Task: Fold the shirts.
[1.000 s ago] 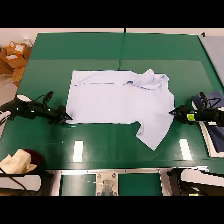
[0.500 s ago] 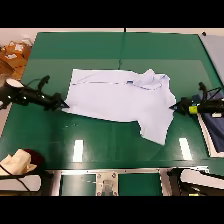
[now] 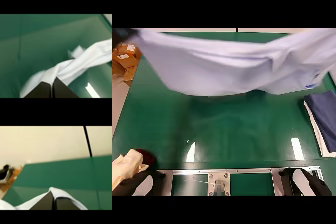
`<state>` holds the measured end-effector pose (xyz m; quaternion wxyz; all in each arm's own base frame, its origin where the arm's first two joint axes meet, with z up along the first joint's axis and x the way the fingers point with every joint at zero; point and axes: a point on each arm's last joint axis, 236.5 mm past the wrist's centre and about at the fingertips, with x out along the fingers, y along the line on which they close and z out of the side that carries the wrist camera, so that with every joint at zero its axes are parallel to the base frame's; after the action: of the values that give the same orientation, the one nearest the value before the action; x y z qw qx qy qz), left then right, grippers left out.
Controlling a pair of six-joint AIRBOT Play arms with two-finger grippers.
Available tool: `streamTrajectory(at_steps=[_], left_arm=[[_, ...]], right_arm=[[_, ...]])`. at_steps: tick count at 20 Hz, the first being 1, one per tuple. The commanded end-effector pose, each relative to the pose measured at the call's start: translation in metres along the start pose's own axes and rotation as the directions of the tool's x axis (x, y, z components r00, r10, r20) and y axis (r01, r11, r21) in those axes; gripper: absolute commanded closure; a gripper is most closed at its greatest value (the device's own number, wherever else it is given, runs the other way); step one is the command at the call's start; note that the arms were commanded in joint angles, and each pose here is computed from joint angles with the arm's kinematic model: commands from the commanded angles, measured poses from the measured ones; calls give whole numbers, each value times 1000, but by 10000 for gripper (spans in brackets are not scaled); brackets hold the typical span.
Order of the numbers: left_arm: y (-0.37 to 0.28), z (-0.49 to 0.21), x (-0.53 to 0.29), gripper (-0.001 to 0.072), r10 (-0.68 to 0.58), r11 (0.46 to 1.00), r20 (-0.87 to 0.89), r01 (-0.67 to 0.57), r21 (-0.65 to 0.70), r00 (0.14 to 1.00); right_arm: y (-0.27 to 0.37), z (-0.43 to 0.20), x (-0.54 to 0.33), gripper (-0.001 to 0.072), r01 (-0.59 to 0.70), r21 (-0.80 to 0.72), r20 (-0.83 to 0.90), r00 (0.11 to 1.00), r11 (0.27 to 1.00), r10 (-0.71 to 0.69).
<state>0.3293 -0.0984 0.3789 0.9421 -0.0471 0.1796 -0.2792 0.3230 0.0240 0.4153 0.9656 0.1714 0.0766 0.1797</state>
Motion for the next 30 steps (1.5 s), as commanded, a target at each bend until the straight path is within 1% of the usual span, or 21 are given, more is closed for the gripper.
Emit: streamTrajectory(at_steps=[1, 3, 5, 6, 8, 10, 11, 13, 15, 16, 18, 21, 23, 25, 27, 30], left_arm=[[-76, 86, -113, 688, 74, 961, 348, -160, 226, 935], [-79, 94, -141, 688, 149, 935, 398, -260, 241, 905], [-58, 93, -149, 687, 248, 916, 395, -347, 201, 885], [-43, 88, -142, 688, 285, 917, 362, -362, 168, 888], [-20, 71, -112, 687, 288, 933, 247, -330, 145, 925], [12, 51, -63, 687, 258, 958, 101, -268, 103, 961], [28, 41, -37, 687, 229, 970, 37, -231, 80, 973], [62, 11, 21, 687, 144, 989, -105, -145, -10, 984], [93, -34, 82, 687, 15, 988, -251, -53, -144, 968], [110, -62, 112, 687, -49, 975, -316, -23, -221, 948], [143, -125, 164, 687, -143, 937, -437, -20, -348, 888], [161, -222, 229, 688, -260, 884, -572, -47, -466, 778], [173, -257, 262, 687, -252, 873, -591, -83, -480, 766], [190, -269, 284, 688, -204, 864, -570, -128, -488, 796], [209, -262, 296, 688, -133, 868, -527, -158, -471, 839], [233, -242, 310, 688, -28, 872, -444, -195, -448, 895]], right_arm=[[108, 90, -85, 694, 19, -193, 365, 929, 981, 54], [118, 96, -99, 694, 56, -218, 403, 915, 974, 37], [105, 91, -93, 694, 72, -176, 379, 926, 982, 0], [93, 86, -85, 694, 72, -152, 361, 933, 986, -12], [58, 70, -62, 694, 76, -74, 303, 952, 994, -50], [7, 37, -27, 694, 81, 44, 202, 975, 996, -88], [-20, 10, -4, 695, 83, 97, 129, 987, 992, -96], [-61, -51, 44, 694, 84, 168, -17, 996, 982, -82], [-99, -120, 93, 694, 115, 217, -141, 986, 969, -85], [-118, -150, 112, 694, 147, 239, -185, 977, 960, -104], [-156, -206, 146, 694, 225, 285, -272, 951, 932, -147], [-204, -277, 182, 694, 329, 333, -387, 902, 883, -191], [-229, -316, 200, 694, 382, 346, -449, 870, 857, -207], [-248, -340, 217, 694, 405, 353, -487, 850, 843, -204], [-262, -342, 235, 694, 404, 353, -484, 851, 844, -204], [-273, -310, 266, 694, 371, 359, -422, 883, 856, -206]])
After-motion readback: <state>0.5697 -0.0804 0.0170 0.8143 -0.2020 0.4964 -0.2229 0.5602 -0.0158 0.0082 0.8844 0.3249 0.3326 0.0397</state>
